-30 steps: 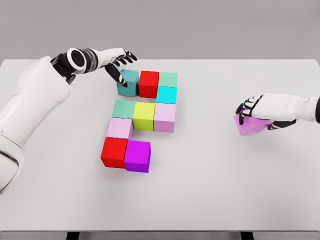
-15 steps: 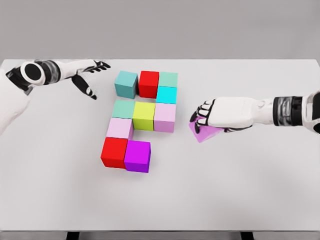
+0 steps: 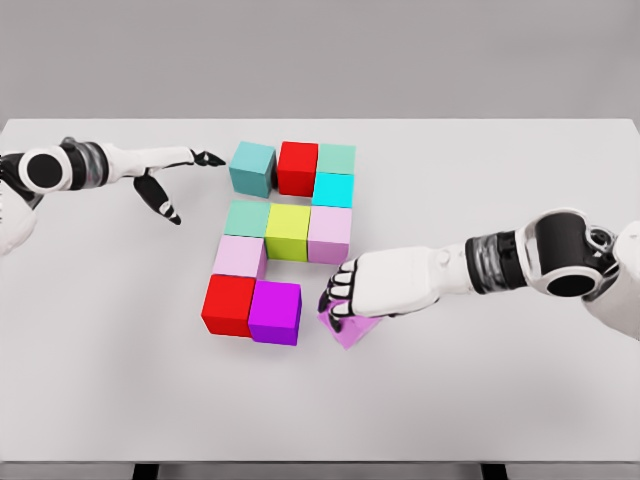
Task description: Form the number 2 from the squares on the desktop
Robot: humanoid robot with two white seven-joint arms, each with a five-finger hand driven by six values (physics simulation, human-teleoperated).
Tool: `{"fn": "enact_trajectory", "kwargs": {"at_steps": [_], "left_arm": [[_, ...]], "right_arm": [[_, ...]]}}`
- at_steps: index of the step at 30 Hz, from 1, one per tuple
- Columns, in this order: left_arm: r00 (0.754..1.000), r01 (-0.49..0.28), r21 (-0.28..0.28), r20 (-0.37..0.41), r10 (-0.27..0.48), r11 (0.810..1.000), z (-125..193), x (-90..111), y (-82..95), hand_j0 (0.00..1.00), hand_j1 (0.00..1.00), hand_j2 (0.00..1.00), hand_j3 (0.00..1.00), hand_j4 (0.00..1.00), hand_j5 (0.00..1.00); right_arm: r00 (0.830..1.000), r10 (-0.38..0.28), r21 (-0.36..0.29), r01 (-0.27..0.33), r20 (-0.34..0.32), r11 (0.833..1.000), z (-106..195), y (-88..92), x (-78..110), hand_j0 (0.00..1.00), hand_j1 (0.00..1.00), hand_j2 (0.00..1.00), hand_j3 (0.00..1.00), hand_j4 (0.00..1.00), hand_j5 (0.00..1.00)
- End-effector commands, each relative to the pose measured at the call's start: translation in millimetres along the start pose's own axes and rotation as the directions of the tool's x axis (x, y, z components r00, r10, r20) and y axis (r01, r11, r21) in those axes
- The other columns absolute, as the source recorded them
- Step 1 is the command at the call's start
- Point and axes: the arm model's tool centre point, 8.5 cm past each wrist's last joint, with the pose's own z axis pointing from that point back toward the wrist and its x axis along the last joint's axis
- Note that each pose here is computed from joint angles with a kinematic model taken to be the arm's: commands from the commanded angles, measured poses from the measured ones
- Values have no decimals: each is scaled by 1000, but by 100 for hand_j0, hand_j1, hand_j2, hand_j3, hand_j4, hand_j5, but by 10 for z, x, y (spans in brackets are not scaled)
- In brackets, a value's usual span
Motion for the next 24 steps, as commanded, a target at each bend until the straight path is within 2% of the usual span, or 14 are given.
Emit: {"fn": "enact_trajectory", "kwargs": {"at_steps": [1,2,3,4,5,6,7,14,23,24], "left_arm": [[1000,7,-8,7,-7,1000,-27,24,-23,100,100,100,100,100,100],[1000,5,-10,8,-5,1000,-41,33,-33,100,100,100,100,100,100],[1000,4,-14,7,-4,1000,-47,24,-58,100,100,100,100,100,100],[1000,5,-15,7,-5,1000,-53,30,-60,100,100,100,100,100,100],[1000,7,-16,8,-6,1000,-59,36,-61,100,100,100,100,100,100],[1000,7,-16,8,-6,1000,-59,36,-61,100,100,100,100,100,100],[1000,6,-17,9,-6,1000,-66,39,-71,100,100,100,100,100,100],[1000,6,-19,19,-5,1000,-107,84,-78,100,100,100,100,100,100],[1000,6,-22,31,-5,1000,-158,143,-88,100,100,100,100,100,100],[999,6,-22,32,-5,1000,-164,149,-89,100,100,100,100,100,100]], "right_arm": [[999,-10,7,10,32,1000,-97,32,65,43,43,43,43,43,43],[1000,-6,6,6,30,1000,-90,16,57,43,43,43,43,43,43],[1000,-5,7,5,28,1000,-83,15,53,53,53,53,53,53,53],[1000,-2,5,2,22,1000,-67,5,41,67,67,67,67,67,67],[1000,-1,5,1,19,1000,-57,0,35,72,72,72,72,72,72],[1000,-1,5,1,19,1000,-57,0,35,89,89,89,89,89,89],[1000,4,-5,-4,6,1000,-19,-35,7,100,100,100,100,100,100],[997,26,-69,-31,-70,997,204,-249,-154,100,100,100,100,100,100],[999,22,-59,-24,-38,998,102,-211,-94,100,100,100,100,100,100],[999,19,-55,-20,-32,998,82,-195,-86,78,78,78,78,78,78]]}}
